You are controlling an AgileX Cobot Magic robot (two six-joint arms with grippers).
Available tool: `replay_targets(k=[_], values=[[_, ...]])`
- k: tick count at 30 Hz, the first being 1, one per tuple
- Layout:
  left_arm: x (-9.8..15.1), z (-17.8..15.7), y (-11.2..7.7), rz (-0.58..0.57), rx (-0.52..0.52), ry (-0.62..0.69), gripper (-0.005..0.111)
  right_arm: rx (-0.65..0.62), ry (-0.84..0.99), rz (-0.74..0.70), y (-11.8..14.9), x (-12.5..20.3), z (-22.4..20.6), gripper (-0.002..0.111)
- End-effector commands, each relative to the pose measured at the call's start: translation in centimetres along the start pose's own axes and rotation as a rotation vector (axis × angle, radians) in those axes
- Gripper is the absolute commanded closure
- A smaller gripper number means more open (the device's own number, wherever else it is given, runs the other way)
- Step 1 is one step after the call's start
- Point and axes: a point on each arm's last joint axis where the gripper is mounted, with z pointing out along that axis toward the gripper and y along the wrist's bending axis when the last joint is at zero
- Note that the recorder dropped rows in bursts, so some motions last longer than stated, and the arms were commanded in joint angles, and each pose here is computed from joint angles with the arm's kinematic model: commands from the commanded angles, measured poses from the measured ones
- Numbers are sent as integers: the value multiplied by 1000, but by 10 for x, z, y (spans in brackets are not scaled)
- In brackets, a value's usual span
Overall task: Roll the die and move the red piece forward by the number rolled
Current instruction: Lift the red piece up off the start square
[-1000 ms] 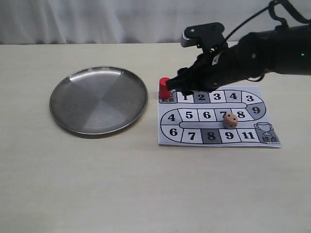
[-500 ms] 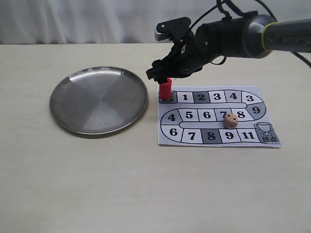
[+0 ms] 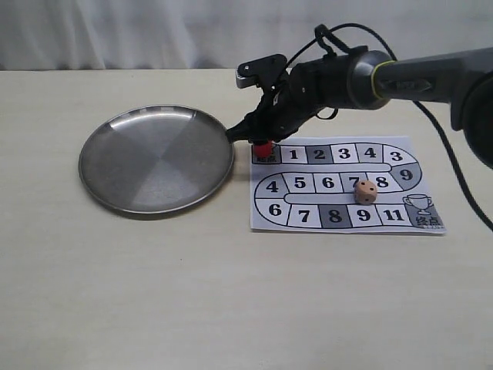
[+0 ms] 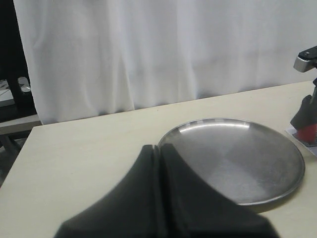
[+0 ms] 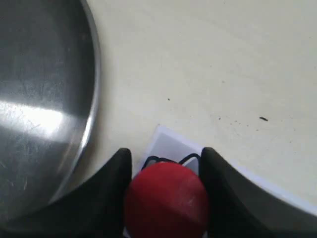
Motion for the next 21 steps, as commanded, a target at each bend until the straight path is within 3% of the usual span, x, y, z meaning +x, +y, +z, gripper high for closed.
replay_targets(k=[1, 3, 8, 17, 21], values=[[0, 0, 0, -6, 2, -8, 107, 3, -9, -11, -1, -4, -3, 93], [0, 0, 0, -6, 2, -8, 107, 3, -9, -11, -1, -4, -3, 104], [0, 0, 0, -6, 2, -8, 107, -3, -32, 1, 0, -10, -13, 104], [0, 0, 0, -6, 2, -8, 107, 71, -168, -51, -17, -55, -120, 104], [0, 0, 0, -6, 2, -8, 107, 94, -129, 18, -36, -48, -115, 104]])
